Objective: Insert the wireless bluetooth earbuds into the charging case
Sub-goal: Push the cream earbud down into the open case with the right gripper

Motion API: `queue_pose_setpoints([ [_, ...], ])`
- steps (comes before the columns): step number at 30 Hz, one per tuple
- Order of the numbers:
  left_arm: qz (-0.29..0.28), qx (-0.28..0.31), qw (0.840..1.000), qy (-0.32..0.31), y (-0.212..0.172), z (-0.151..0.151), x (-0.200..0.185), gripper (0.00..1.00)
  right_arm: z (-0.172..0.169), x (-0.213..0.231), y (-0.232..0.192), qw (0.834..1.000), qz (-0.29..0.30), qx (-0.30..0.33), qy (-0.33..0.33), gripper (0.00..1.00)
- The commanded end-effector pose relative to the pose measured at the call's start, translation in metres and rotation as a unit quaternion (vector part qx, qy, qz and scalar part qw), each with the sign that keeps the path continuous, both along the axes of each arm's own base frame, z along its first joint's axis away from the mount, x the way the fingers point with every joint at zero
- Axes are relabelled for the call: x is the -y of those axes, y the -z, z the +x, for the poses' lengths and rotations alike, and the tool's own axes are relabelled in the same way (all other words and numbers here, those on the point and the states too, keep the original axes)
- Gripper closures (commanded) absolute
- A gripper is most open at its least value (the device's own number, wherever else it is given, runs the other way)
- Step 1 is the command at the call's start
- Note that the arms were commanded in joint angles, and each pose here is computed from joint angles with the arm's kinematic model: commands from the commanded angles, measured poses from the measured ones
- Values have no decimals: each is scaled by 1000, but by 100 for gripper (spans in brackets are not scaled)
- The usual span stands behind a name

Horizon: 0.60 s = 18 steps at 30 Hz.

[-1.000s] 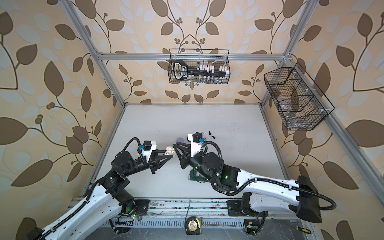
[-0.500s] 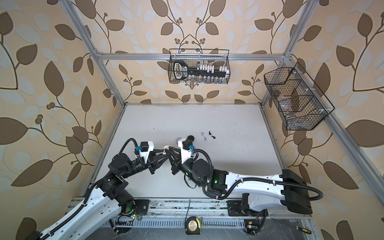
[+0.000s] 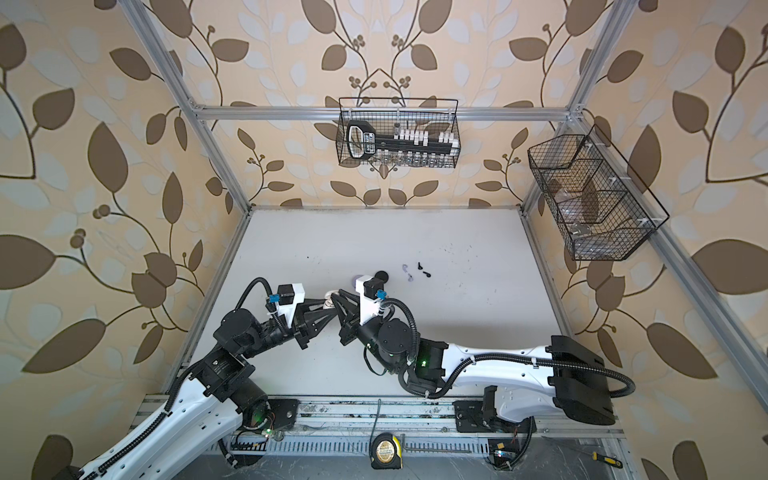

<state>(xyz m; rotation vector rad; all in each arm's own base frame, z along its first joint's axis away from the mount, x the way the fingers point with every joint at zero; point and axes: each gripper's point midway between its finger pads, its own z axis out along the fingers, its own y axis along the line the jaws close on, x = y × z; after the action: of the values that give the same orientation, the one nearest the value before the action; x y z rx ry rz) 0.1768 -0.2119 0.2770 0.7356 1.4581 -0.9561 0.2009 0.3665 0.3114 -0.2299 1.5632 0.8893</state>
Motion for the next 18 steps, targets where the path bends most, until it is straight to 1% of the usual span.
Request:
queue_pose_setpoints([
  [1, -7, 28, 1000, -1, -10, -3, -1, 100, 2, -1, -18, 1000, 30, 4, 10, 85],
  [18, -10, 29, 999, -11, -12, -3, -5, 100, -2, -8, 3, 999, 42, -20, 15, 88],
])
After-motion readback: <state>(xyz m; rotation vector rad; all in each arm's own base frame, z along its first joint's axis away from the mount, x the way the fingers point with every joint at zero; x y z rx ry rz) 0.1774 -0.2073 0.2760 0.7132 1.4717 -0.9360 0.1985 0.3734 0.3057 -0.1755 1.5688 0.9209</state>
